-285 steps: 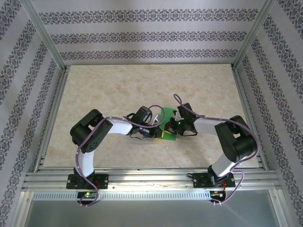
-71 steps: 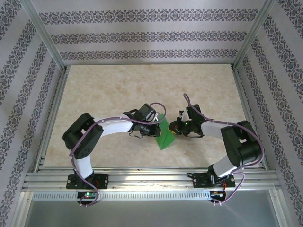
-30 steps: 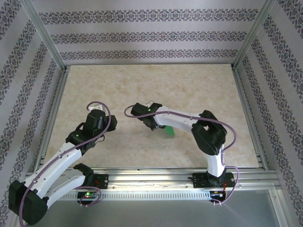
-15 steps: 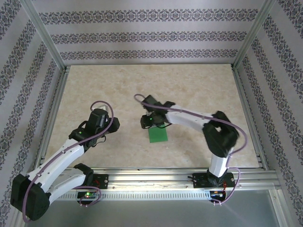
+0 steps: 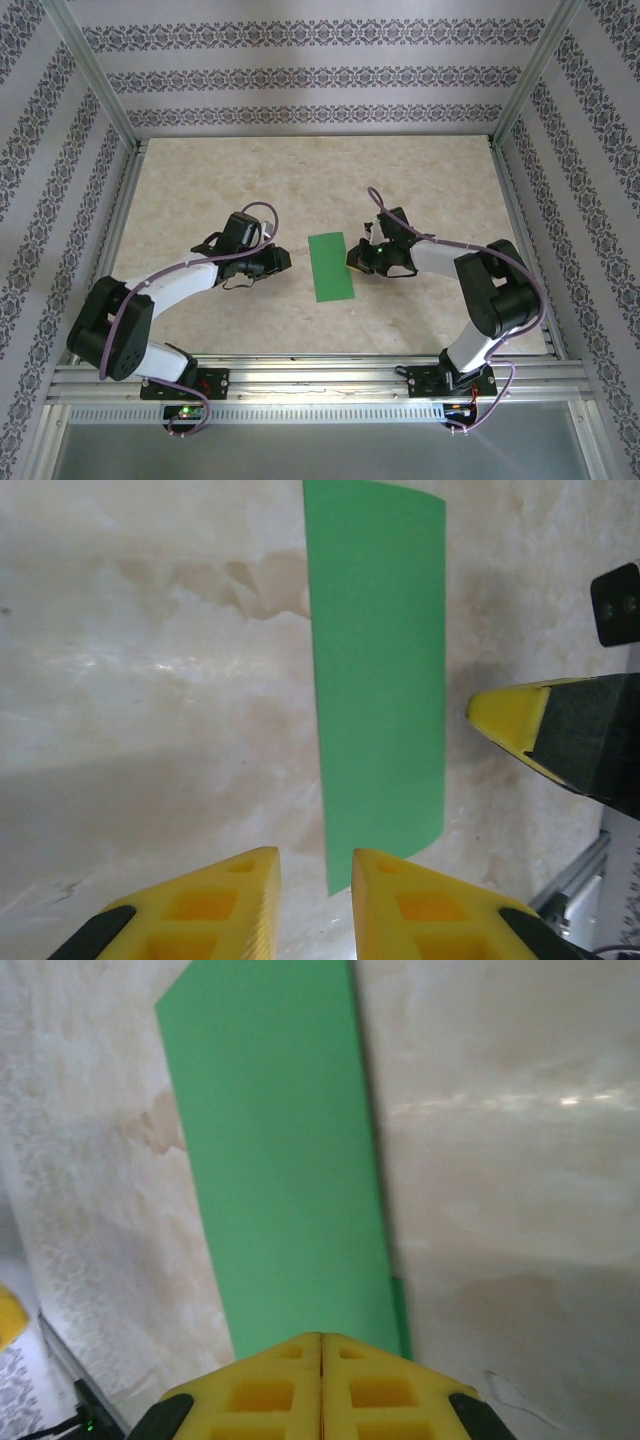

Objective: Fold a paper plane with a square sheet of paper (pick it up from the middle)

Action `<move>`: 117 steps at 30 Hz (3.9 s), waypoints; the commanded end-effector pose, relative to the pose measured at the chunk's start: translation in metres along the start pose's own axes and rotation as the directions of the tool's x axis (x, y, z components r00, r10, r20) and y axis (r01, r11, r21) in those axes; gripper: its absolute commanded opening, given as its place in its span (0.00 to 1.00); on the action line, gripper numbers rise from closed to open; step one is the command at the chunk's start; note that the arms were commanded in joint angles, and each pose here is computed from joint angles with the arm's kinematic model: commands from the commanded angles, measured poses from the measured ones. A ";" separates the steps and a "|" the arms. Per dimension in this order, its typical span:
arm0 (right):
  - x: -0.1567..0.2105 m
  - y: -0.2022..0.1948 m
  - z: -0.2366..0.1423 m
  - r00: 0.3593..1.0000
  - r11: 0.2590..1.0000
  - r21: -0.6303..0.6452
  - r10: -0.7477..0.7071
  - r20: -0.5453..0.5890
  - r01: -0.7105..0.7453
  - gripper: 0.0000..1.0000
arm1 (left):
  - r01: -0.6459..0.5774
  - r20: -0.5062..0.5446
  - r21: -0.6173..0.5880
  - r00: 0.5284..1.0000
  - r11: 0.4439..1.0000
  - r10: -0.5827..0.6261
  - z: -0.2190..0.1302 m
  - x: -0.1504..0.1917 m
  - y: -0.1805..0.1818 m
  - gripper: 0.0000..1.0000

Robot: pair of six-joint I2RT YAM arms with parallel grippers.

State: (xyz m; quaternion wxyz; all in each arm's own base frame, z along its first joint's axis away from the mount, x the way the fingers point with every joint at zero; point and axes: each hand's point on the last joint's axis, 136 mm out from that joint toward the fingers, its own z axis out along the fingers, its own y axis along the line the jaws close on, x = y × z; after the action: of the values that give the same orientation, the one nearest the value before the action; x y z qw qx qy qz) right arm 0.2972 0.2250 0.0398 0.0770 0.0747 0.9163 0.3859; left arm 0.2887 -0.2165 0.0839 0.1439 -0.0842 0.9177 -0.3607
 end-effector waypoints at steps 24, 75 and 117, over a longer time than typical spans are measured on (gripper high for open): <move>0.030 -0.049 0.029 0.983 0.984 0.016 0.177 -0.056 -0.177 0.06 | 0.131 -0.126 0.093 0.985 0.987 -0.119 0.075 -0.013 -0.019 0.29; 0.069 0.058 -0.029 0.532 0.555 0.214 -0.832 0.158 0.804 0.37 | 0.242 -0.159 0.125 0.962 0.962 -0.221 0.058 0.006 -0.030 0.00; 0.098 0.064 0.016 0.066 0.090 0.498 -0.996 0.064 0.863 0.27 | 0.250 -0.167 0.143 0.960 0.958 -0.226 0.060 0.005 -0.033 0.00</move>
State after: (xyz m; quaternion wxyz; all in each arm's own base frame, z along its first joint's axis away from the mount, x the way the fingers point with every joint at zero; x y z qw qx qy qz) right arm 0.2070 0.2973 0.0588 0.4609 -0.4787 0.7457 0.0485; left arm 0.3101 -0.2759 0.0600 0.0445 -0.1564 0.8805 -0.4452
